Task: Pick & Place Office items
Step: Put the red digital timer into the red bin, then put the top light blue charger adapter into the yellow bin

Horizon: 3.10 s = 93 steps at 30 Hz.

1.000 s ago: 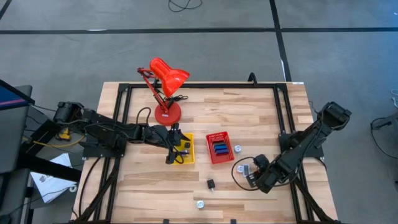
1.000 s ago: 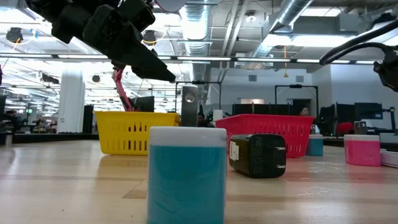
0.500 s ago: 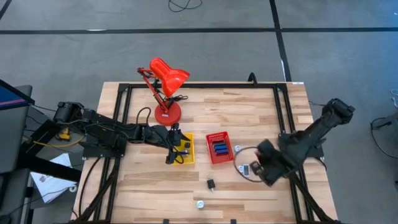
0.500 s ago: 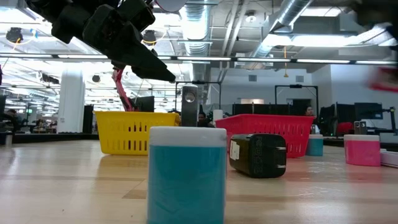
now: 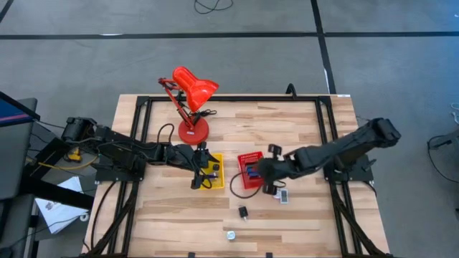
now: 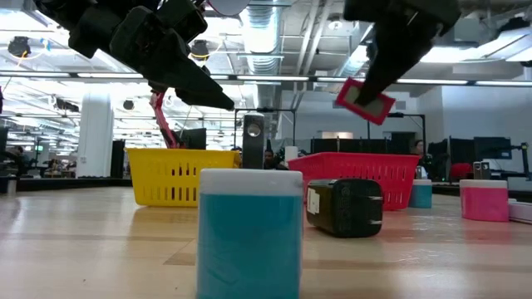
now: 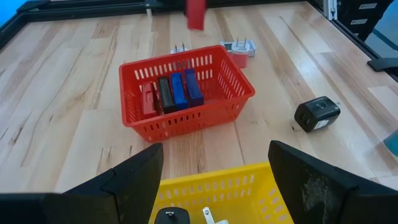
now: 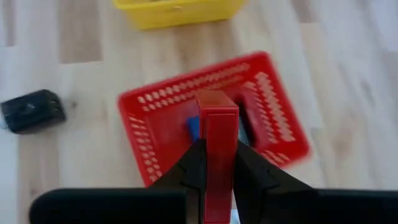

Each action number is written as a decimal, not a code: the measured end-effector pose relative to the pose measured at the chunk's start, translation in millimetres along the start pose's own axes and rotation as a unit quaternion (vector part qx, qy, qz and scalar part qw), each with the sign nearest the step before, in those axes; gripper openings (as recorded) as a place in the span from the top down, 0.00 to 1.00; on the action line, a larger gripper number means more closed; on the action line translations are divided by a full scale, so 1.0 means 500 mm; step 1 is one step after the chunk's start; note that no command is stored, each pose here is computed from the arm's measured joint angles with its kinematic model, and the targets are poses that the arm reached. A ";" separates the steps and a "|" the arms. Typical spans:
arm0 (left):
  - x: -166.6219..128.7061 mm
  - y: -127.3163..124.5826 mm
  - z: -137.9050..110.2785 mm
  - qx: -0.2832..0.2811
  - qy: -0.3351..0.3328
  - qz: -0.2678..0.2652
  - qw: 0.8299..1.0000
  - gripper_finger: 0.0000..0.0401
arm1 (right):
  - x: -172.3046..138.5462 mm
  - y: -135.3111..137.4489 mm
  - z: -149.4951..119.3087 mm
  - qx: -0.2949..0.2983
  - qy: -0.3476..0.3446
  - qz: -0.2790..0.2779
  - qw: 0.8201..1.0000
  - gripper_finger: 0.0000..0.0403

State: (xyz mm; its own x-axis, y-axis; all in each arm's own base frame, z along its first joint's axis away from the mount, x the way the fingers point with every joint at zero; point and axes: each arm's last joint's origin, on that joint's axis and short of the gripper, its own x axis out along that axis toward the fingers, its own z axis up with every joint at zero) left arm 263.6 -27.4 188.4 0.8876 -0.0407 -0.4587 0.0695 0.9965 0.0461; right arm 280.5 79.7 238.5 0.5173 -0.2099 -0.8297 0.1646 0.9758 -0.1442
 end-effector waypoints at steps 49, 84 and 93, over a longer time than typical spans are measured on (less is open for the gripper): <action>0.000 0.000 0.009 0.002 -0.022 0.002 1.000 0.28 | 0.160 0.035 -0.019 -0.116 0.104 0.085 0.984 0.80; -0.002 0.000 0.028 -0.006 -0.071 0.002 0.997 0.28 | 0.015 -0.071 -0.172 0.102 0.038 0.047 0.993 0.43; -0.002 0.000 0.029 -0.006 -0.074 0.002 0.997 0.28 | 0.034 -0.075 -0.194 0.036 0.037 0.029 0.998 0.26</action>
State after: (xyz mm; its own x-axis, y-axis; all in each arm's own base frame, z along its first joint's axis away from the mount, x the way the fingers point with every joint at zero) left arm 269.1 -28.6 201.6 0.9453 -0.0456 -0.3231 0.0607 0.9975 0.0368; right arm 201.4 45.4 177.5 0.4642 -0.1448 -0.8738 0.1967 0.9788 -0.0577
